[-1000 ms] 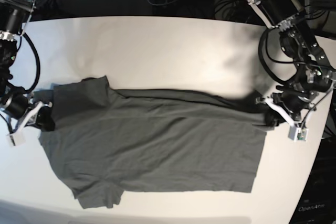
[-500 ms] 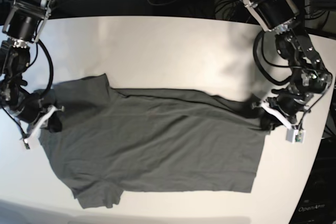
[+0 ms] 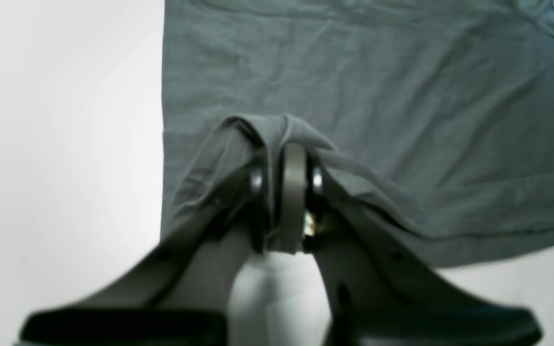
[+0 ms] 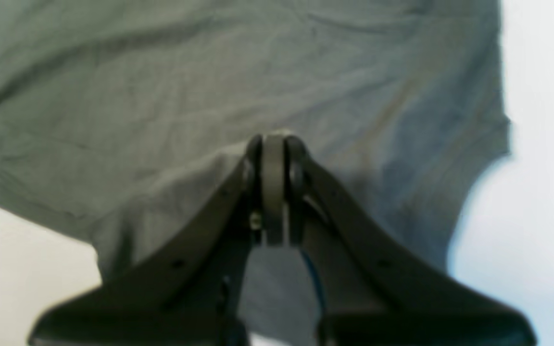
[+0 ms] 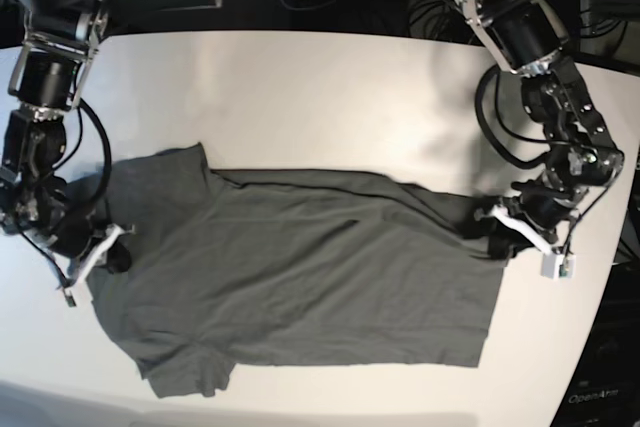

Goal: Fold the T-shirt properly
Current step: 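Lower both grippers, laying the folded edge flat across the shirt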

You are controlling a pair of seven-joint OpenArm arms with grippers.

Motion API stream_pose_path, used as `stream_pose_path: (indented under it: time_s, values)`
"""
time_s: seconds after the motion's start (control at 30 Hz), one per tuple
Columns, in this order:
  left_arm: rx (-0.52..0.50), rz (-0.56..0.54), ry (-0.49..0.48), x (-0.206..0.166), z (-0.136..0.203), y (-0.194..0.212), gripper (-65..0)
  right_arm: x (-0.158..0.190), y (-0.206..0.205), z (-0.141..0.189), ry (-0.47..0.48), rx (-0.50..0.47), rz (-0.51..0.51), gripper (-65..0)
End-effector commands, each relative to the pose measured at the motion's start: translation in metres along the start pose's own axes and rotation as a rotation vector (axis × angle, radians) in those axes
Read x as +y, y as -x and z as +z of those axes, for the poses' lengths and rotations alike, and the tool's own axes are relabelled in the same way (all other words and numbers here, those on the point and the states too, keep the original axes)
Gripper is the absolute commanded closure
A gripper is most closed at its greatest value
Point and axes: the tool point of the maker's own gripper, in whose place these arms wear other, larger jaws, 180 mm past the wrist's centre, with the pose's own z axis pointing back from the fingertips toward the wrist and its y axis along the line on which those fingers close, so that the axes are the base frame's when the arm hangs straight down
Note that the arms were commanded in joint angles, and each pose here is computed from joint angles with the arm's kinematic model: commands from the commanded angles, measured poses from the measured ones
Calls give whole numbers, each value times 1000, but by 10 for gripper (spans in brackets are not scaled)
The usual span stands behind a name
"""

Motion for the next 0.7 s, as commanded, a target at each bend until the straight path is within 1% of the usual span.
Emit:
stream_pose_path:
  time_s: [0.0, 0.13, 0.23, 0.33, 0.47, 0.57, 0.67]
  values:
    - [-85, -9, 13, -2, 0, -27, -18, -7, -23, 5, 1, -57, 28, -9]
    - [-96, -5, 13, -1, -3, -30, -18, -18, -16, 1, 4, -48, -8, -9]
    - [-78, 6, 14, 7, -8, -28, -18, -13, -26, -4, -12, -59, 38, -9]
    - [-58, 19, 11, 14, -13, -25, -18, -18, -23, -4, -6, -47, 38, -9]
    - [-44, 13, -4, 25, -10, -23, -18, -25, -30, 1, 10, -55, 50, -9]
    - [-55, 8, -5, 25, -11, -29, -18, -27, -37, 3, 14, -81, 54, -9]
    - [-57, 5, -7, 26, -10, -30, -18, -30, -40, 4, 19, -81, 53, -9]
